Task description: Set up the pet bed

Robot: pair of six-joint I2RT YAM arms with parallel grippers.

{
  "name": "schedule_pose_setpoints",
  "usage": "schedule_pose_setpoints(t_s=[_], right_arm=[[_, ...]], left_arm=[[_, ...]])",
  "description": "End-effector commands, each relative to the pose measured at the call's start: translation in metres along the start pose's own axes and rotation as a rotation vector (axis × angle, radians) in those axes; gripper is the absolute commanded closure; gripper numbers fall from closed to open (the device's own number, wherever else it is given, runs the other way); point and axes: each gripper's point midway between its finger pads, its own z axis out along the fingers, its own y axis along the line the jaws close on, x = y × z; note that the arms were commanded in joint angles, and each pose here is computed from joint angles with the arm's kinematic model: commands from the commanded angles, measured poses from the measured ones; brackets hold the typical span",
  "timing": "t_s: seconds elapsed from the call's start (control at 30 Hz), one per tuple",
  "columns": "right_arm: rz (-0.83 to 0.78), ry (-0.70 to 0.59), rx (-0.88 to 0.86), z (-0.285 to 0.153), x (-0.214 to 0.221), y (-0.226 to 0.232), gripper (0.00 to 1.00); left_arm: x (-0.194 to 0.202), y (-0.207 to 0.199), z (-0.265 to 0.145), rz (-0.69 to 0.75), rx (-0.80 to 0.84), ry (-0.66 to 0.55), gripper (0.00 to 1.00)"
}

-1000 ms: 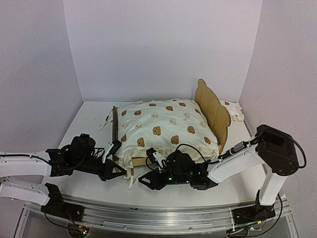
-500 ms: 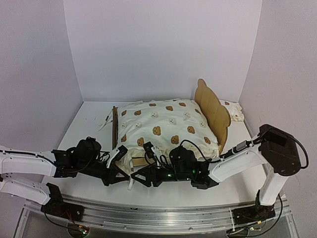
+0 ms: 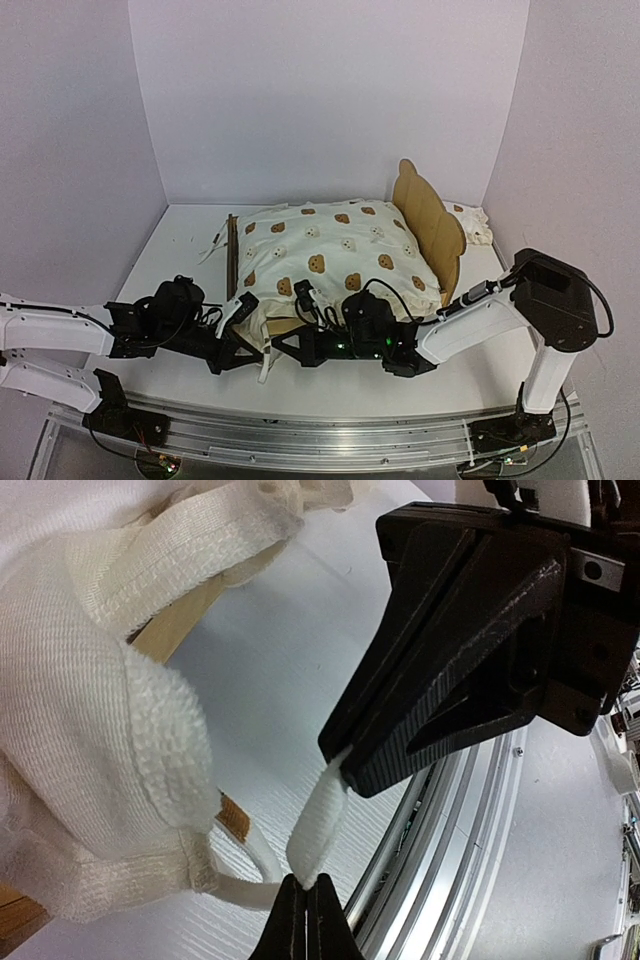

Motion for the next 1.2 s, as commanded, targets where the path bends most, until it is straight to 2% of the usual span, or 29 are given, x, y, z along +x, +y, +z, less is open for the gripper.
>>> schedule_pose_setpoints(t_s=[0.0,0.07,0.17,0.33,0.5,0.63,0.8,1.07,1.17], right_arm=[[0.013,-0.058,0.006,-0.005,-0.011,-0.003,1.0],[0.036,-0.054,0.044,-0.008,-0.004,-0.015,1.0],[0.052,-0.024,0.087,-0.011,0.01,-0.029,1.0],[0.052,0.025,0.109,0.001,0.022,-0.039,1.0],[0.028,0.001,0.181,0.011,0.023,-0.059,1.0],[0.002,-0.028,0.216,0.019,0.016,-0.066,1.0],[-0.005,-0.012,0.196,0.029,0.019,-0.065,1.0],[0.001,0.015,0.152,0.039,0.023,-0.06,1.0],[0.012,0.022,0.16,0.034,0.026,-0.062,1.0]], left_arm=[[-0.015,-0.013,-0.003,0.043,0.051,-0.053,0.96],[-0.018,-0.017,-0.007,0.038,0.068,-0.069,0.8],[-0.022,-0.018,-0.011,0.022,0.065,-0.095,0.71],[-0.023,-0.009,-0.004,-0.042,0.03,-0.102,0.73],[-0.019,0.002,0.007,-0.091,0.001,-0.093,0.72],[-0.011,0.028,0.013,-0.167,-0.129,-0.058,0.77],[-0.003,0.048,0.009,-0.22,-0.235,-0.056,0.68],[-0.007,0.056,0.024,-0.225,-0.222,-0.08,0.69],[-0.01,0.068,0.025,-0.216,-0.269,-0.094,0.68]])
